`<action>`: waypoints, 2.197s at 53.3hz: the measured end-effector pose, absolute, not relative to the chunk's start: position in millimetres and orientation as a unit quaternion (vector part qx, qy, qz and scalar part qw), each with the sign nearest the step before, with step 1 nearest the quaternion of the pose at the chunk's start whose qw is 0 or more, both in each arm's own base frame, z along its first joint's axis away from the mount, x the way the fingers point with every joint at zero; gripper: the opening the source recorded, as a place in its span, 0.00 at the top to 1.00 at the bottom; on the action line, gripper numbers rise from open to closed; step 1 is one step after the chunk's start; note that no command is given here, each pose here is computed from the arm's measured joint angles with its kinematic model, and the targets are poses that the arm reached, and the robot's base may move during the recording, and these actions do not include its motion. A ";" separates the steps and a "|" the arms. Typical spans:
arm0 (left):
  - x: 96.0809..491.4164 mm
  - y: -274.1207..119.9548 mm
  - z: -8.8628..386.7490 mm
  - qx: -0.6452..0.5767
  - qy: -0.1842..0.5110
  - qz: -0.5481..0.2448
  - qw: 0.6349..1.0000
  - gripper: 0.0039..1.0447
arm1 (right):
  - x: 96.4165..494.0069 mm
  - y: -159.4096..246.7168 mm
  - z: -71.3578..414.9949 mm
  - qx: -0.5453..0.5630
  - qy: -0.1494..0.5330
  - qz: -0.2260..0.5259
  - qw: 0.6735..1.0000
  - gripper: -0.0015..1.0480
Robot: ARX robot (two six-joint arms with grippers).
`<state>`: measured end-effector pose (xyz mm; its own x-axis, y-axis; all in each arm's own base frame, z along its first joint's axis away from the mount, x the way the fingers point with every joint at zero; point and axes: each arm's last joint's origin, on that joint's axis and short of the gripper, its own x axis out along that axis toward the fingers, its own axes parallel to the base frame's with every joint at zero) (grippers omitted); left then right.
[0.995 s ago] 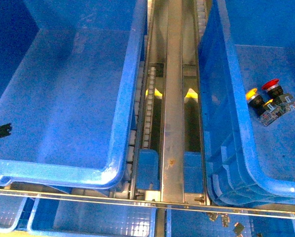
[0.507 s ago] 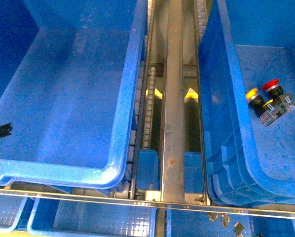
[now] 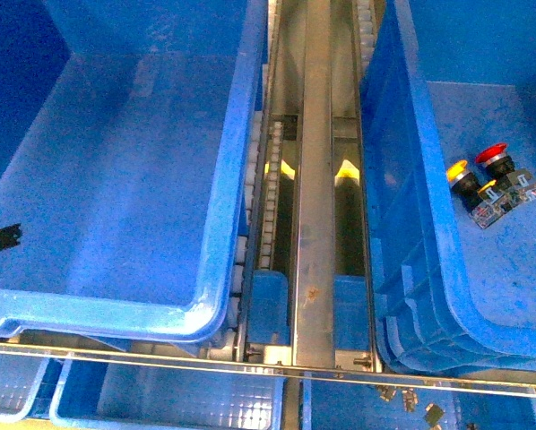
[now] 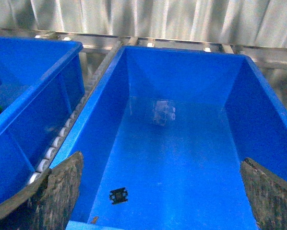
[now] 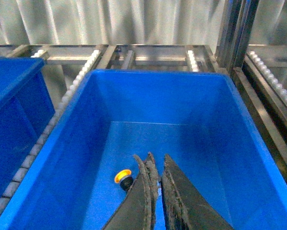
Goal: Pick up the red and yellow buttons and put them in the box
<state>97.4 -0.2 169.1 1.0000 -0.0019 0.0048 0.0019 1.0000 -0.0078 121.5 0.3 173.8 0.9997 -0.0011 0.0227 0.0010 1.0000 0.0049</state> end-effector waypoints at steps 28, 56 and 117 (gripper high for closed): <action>97.4 -0.2 169.1 -0.004 -0.002 -0.001 1.000 0.07 | 109.7 0.3 173.6 0.002 -0.011 0.000 1.000 0.97; 97.4 -0.2 169.1 -0.004 -0.002 -0.001 1.000 0.07 | 96.6 0.3 170.7 0.002 -0.009 0.001 1.000 0.97; 97.4 -0.2 169.1 -0.004 -0.002 -0.001 1.000 0.07 | 96.6 0.3 170.7 0.001 -0.009 0.001 1.000 0.06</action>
